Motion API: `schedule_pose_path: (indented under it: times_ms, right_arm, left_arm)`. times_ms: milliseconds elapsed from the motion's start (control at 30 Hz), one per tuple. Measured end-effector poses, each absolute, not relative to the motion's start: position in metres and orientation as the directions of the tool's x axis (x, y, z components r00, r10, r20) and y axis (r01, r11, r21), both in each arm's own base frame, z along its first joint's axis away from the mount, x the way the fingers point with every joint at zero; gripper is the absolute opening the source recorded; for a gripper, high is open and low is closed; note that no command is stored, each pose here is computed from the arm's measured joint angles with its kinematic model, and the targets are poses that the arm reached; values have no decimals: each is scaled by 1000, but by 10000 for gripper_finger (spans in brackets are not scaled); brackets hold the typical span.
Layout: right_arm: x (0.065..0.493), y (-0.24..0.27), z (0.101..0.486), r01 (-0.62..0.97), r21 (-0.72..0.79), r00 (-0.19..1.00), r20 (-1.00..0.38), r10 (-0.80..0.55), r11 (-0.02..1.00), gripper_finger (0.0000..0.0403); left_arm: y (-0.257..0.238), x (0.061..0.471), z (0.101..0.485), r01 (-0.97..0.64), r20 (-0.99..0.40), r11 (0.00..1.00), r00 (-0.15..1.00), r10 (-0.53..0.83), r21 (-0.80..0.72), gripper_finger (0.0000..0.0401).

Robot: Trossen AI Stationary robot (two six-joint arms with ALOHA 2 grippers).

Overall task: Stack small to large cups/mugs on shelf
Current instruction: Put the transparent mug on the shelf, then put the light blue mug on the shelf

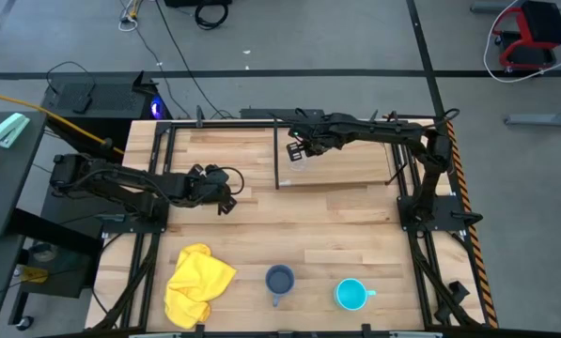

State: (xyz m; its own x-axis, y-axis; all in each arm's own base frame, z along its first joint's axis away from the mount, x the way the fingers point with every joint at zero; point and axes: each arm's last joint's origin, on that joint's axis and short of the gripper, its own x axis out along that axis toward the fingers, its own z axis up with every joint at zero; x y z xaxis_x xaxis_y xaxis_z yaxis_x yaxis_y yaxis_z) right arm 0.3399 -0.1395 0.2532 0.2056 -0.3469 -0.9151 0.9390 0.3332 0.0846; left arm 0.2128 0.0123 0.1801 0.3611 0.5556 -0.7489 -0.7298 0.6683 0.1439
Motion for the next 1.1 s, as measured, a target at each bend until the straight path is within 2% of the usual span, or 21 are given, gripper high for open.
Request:
schedule_pose_path:
  times_ms: [200, 367, 667, 867, 1100]
  right_arm:
    - [340, -140, 254, 933, 79, 208, -914, -348, 350, 38]
    - [340, -140, 254, 932, 77, 208, -914, -348, 355, 60]
    - [339, -140, 256, 926, 73, 212, -912, -350, 370, 77]
    - [329, -135, 275, 916, 112, 258, -900, -352, 384, 77]
    - [301, -97, 321, 827, 260, 394, -900, -185, 498, 77]
  left_arm:
    - [12, 213, 180, -730, -749, 668, 361, 556, 144, 24]
    - [12, 213, 180, -730, -749, 668, 361, 556, 143, 16]
    - [12, 213, 180, -730, -749, 668, 361, 555, 143, 23]
    - [12, 213, 180, -730, -749, 668, 362, 555, 143, 25]
    - [12, 213, 180, -730, -749, 668, 361, 555, 143, 15]
